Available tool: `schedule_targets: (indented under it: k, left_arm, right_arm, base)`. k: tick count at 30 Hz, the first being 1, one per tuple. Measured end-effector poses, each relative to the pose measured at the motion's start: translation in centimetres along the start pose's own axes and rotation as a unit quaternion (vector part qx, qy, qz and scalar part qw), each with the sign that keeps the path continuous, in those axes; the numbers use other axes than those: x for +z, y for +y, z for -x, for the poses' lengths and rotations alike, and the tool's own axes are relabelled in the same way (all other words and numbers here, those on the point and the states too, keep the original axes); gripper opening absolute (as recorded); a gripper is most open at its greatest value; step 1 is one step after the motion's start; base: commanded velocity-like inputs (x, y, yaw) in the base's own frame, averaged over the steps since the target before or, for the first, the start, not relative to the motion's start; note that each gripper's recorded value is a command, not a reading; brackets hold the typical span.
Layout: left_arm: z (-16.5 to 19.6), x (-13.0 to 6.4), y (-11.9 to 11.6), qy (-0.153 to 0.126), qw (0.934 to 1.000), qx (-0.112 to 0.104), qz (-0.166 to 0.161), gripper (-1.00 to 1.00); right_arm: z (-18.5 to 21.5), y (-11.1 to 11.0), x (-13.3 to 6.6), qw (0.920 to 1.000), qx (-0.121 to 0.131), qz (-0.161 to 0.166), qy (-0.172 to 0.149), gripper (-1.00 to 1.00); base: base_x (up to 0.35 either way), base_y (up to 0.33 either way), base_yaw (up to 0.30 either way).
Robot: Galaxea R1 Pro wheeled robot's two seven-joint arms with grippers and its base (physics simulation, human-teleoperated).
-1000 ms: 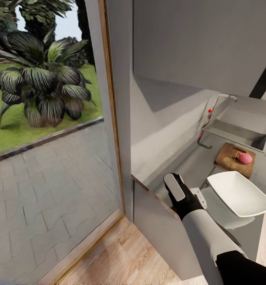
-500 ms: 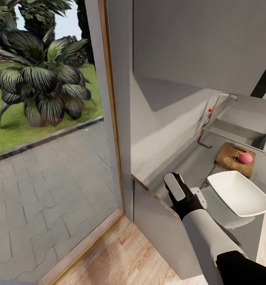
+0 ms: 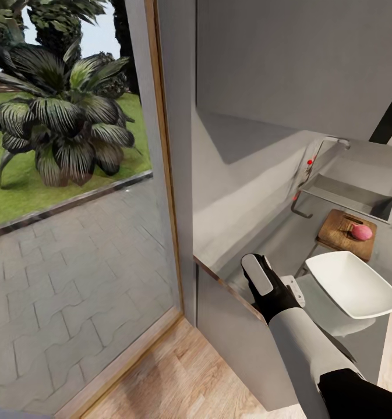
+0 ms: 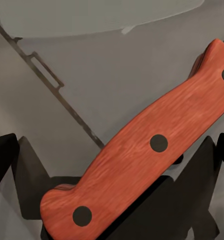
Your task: In the kitchen, take the Vidalia onion out of the sink, dice it on the chopping board with the paring knife, put the diced onion into the bowl on the countertop, then place both the paring knife and the chopping board into the sink.
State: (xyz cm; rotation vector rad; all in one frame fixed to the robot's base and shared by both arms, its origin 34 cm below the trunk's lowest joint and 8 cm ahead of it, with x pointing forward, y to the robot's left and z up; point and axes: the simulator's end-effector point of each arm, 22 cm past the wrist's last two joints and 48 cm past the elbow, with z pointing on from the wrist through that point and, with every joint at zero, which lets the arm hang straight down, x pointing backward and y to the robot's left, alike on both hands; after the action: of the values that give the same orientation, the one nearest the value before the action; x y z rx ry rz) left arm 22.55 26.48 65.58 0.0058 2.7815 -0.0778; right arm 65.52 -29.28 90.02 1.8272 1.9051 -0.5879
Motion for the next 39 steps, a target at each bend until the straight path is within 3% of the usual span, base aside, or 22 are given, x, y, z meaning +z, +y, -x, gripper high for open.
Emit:
schedule_targets:
  k: [39]
  left_arm:
    - [0.35,0.02,0.00,-0.005,1.0000,0.000,0.000,1.00]
  right_arm:
    - [0.39,-0.14,-0.47,1.0000,-0.001,0.001,0.000,1.00]
  base:
    - [0.000,0.000,0.000]
